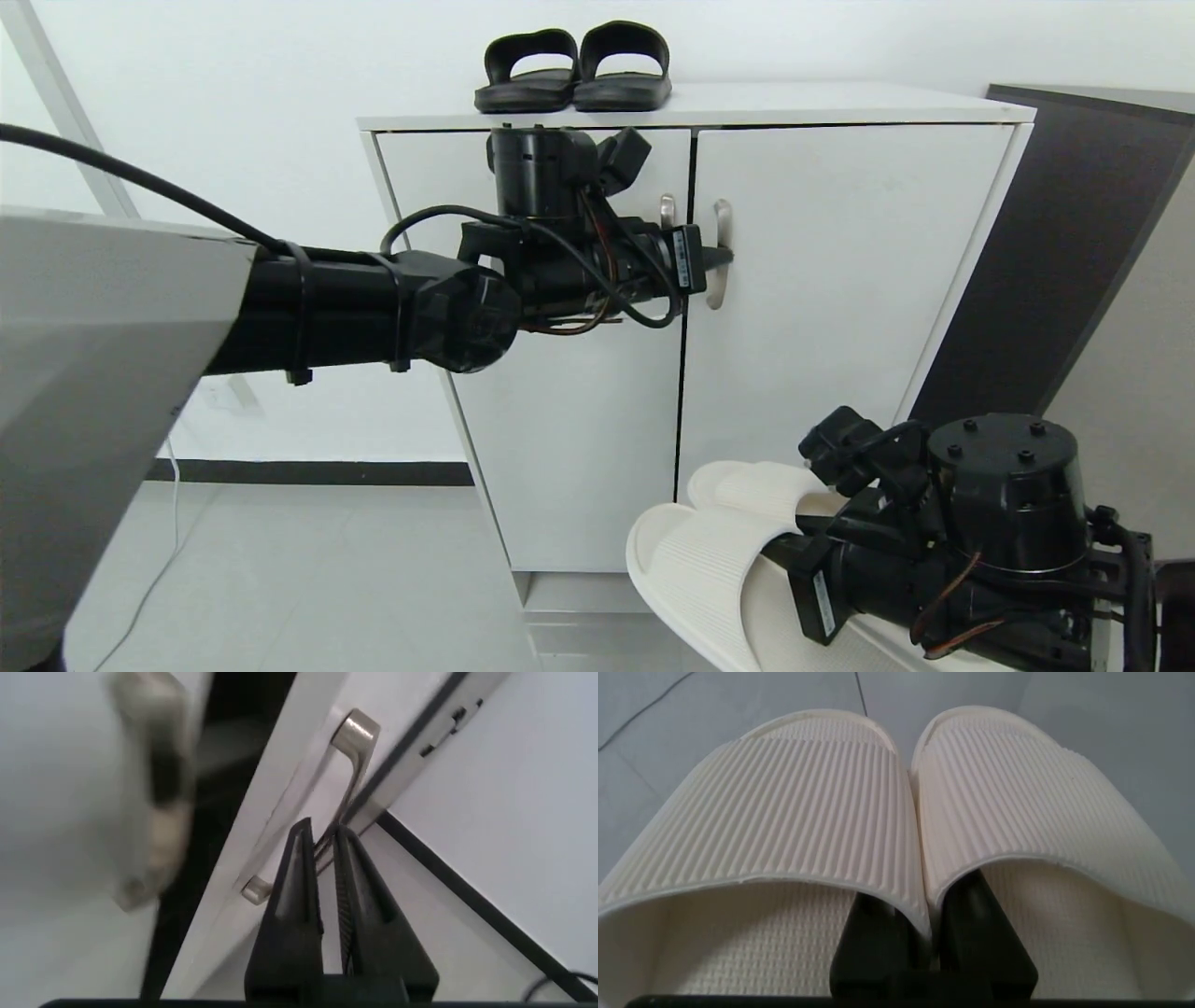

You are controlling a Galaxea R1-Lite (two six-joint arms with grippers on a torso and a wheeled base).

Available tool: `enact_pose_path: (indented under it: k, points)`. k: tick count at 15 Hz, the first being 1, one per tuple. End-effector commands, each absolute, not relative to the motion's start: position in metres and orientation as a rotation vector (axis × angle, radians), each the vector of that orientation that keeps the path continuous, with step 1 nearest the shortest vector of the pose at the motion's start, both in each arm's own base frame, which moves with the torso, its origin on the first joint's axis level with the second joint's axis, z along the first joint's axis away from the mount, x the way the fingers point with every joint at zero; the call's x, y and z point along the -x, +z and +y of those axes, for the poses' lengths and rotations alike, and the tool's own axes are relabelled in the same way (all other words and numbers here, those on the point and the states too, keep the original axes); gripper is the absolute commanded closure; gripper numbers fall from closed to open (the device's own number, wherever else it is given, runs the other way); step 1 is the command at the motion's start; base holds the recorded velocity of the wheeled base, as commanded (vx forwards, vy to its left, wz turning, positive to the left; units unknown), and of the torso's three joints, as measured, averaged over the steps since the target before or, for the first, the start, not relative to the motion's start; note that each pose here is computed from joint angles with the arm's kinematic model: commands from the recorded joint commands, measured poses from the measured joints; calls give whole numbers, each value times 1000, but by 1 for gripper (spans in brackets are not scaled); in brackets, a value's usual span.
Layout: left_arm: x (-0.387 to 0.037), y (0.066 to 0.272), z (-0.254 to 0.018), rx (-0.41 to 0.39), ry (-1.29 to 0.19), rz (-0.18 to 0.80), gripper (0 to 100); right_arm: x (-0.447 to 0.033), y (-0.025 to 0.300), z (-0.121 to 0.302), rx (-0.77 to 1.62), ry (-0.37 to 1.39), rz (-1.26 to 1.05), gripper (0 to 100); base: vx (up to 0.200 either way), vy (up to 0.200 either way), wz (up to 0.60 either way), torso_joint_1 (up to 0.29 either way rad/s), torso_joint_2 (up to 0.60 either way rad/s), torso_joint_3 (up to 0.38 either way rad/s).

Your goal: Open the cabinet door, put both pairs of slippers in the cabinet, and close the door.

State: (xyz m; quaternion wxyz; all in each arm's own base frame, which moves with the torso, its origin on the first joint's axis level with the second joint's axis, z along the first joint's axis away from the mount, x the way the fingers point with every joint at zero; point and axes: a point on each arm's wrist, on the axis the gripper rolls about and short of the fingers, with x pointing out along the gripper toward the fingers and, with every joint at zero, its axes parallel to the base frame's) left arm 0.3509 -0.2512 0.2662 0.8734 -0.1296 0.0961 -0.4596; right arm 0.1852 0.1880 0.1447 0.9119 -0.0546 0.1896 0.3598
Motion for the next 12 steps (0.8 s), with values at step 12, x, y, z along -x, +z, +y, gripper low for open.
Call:
enact_pose_path:
  k: [12]
  points:
    - [-247,287,-212,283,-1057,96,100,-166,142,178,94,942,372,100,0,0,0,0,0,0]
